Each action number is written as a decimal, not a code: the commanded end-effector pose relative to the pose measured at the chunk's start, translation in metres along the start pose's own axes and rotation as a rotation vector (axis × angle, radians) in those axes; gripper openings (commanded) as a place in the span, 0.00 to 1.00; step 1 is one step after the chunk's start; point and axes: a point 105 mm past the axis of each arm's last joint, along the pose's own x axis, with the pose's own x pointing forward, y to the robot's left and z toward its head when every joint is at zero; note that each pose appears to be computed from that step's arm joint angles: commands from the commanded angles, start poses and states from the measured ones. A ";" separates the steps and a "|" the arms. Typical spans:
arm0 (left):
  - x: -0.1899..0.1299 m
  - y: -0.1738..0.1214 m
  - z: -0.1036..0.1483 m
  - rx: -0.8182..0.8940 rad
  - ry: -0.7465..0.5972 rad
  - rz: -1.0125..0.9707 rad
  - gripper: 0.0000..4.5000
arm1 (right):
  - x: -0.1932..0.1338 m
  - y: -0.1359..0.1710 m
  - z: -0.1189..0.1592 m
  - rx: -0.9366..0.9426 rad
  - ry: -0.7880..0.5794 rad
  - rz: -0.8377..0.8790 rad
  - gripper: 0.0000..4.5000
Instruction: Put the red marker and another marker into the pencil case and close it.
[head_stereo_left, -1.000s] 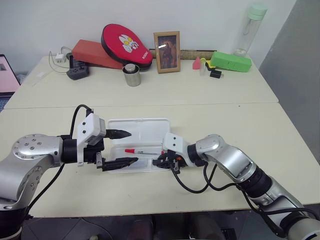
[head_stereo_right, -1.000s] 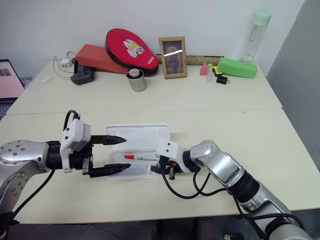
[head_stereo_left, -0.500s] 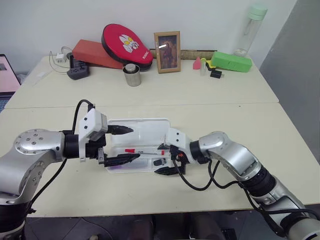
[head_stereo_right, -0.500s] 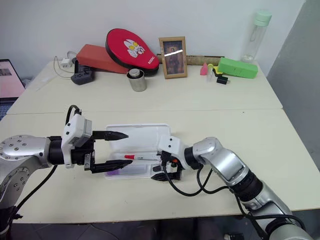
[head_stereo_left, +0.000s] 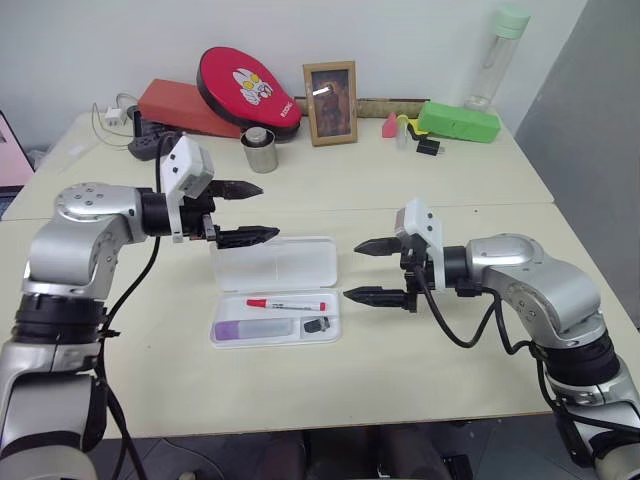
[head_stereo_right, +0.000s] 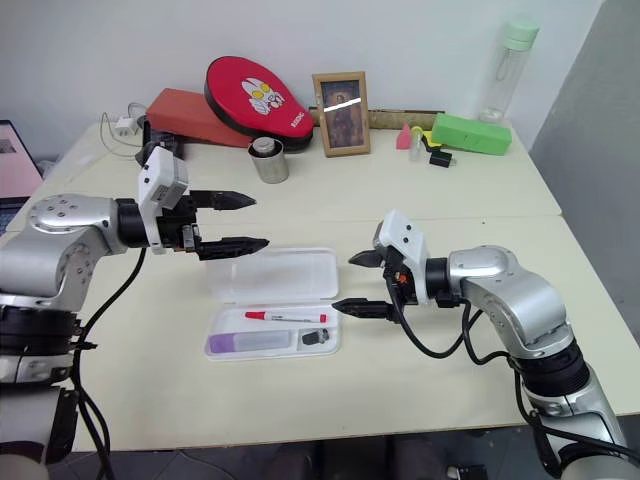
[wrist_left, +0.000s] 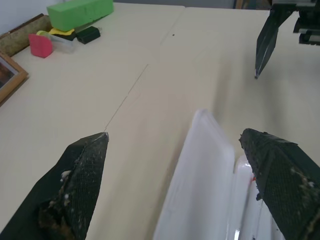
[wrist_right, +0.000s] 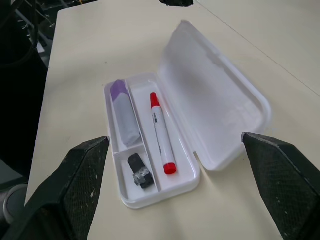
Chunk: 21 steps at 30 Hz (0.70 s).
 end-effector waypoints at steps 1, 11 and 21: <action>0.007 0.022 0.004 0.045 0.017 -0.008 1.00 | -0.021 -0.007 0.021 -0.048 -0.084 -0.081 0.99; 0.020 0.045 -0.014 0.042 0.102 -0.004 1.00 | -0.038 -0.006 0.035 -0.076 -0.137 -0.142 0.99; 0.021 0.050 -0.013 0.025 0.082 0.007 1.00 | -0.041 -0.006 0.035 -0.082 -0.130 -0.152 0.44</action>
